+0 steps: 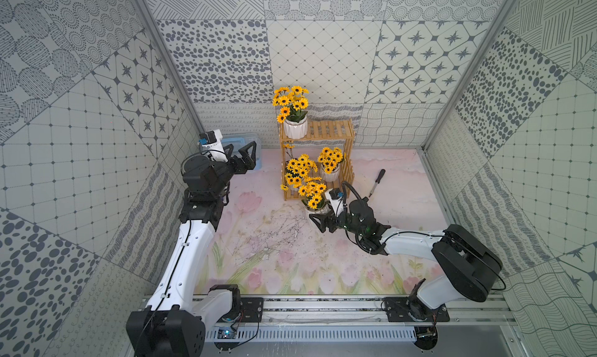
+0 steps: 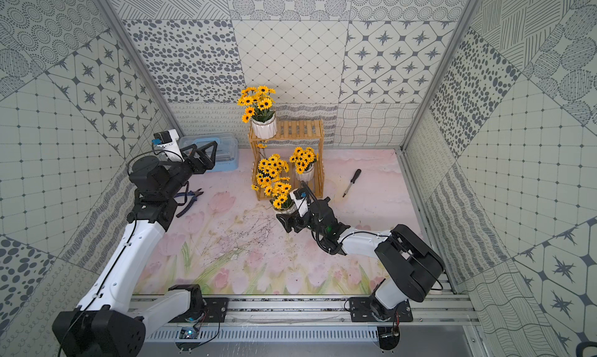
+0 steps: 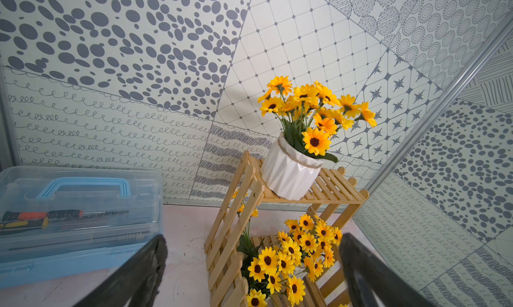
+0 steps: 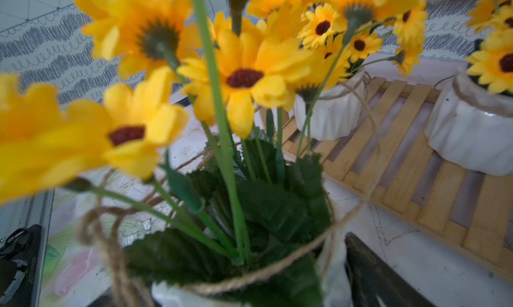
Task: Take the sunflower pots off the shelves
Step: Place the sunflower pot at the center of the board.
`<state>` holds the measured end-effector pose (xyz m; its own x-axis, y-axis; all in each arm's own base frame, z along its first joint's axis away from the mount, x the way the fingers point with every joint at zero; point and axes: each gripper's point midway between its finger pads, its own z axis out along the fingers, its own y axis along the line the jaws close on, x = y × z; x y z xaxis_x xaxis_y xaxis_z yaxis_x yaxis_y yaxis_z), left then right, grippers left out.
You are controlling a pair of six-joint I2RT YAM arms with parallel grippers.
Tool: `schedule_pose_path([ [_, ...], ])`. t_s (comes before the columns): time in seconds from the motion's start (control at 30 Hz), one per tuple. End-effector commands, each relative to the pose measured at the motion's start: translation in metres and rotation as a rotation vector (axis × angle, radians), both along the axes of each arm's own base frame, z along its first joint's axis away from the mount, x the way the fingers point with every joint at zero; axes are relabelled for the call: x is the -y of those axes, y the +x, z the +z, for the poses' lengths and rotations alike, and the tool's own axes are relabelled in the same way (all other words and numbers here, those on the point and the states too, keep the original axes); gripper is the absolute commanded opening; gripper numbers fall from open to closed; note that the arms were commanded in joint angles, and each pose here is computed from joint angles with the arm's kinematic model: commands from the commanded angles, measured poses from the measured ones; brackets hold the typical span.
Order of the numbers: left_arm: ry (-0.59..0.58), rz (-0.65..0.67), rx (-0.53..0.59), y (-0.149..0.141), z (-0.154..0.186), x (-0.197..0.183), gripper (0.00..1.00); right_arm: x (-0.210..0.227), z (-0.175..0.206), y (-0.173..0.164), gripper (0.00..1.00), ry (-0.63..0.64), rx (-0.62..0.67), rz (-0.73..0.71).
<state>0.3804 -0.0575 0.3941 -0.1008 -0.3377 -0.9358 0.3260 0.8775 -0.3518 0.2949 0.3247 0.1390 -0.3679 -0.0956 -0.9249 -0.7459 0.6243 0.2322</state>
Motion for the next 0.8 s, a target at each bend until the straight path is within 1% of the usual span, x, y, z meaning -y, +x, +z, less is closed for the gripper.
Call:
schedule_pose_path([
  [0.0, -0.011, -0.019, 0.020, -0.006, 0.012, 0.003, 0.97, -0.009, 0.020, 0.002, 0.00, 0.064, 0.125, 0.005],
  [0.23, -0.016, -0.025, 0.023, -0.009, 0.015, 0.004, 0.97, -0.014, 0.002, -0.003, 0.00, 0.059, 0.131, 0.006],
  [0.63, -0.017, -0.028, 0.019, -0.008, 0.015, 0.005, 0.97, -0.022, -0.009, 0.000, 0.00, 0.060, 0.143, -0.004],
  [0.77, -0.016, -0.029, 0.020, -0.008, 0.016, 0.005, 0.97, -0.022, -0.008, 0.004, 0.00, 0.057, 0.155, -0.035],
])
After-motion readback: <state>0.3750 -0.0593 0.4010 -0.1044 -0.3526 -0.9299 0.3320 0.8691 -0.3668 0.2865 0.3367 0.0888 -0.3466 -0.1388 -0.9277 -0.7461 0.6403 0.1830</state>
